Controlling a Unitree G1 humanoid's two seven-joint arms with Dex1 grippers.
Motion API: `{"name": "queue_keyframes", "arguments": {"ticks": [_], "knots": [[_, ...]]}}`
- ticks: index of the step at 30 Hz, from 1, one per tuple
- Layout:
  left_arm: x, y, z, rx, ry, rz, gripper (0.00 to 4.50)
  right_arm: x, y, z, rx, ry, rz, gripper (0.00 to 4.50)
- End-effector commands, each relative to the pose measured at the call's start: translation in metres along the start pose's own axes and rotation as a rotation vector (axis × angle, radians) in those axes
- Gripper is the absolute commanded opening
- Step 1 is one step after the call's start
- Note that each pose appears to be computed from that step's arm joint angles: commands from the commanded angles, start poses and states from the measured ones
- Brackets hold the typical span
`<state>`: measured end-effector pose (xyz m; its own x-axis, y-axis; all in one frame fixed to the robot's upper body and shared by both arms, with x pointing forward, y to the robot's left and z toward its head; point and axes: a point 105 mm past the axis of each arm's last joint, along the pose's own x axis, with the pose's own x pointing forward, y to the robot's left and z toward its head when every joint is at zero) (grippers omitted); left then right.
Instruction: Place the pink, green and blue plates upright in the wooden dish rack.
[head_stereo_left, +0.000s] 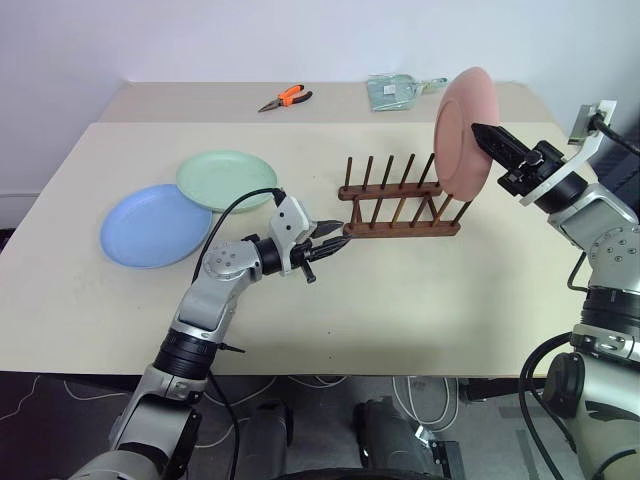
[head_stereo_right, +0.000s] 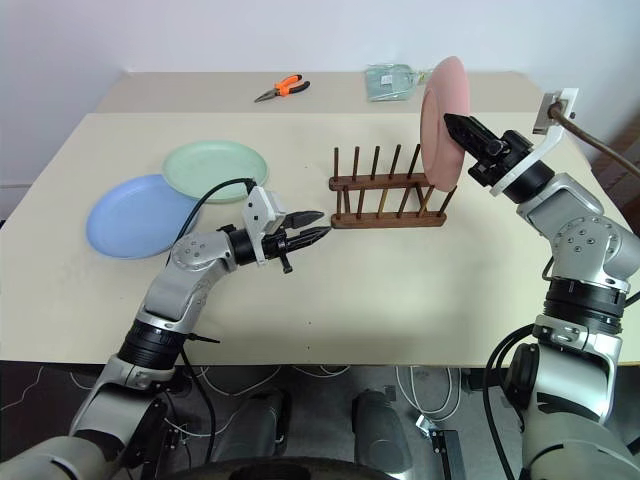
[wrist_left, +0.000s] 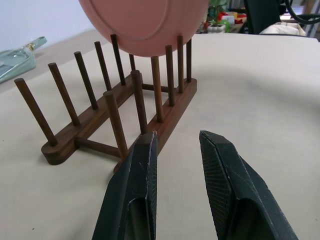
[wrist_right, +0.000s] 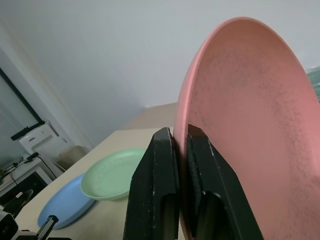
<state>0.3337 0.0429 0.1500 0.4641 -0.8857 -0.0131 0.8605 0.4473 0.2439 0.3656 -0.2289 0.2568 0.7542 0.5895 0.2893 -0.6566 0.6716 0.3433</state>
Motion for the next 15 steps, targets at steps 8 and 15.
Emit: {"name": "queue_keyframes", "arguments": {"ticks": [8, 15], "knots": [[0.001, 0.013, 0.010, 0.010, -0.013, 0.056, 3.53, -0.007, -0.012, 0.037, -0.374, -0.106, -0.222, 2.44], [-0.013, 0.065, 0.015, 0.023, -0.026, 0.364, 4.50, -0.009, 0.008, 0.072, -0.679, -0.156, -0.272, 3.27]]}}
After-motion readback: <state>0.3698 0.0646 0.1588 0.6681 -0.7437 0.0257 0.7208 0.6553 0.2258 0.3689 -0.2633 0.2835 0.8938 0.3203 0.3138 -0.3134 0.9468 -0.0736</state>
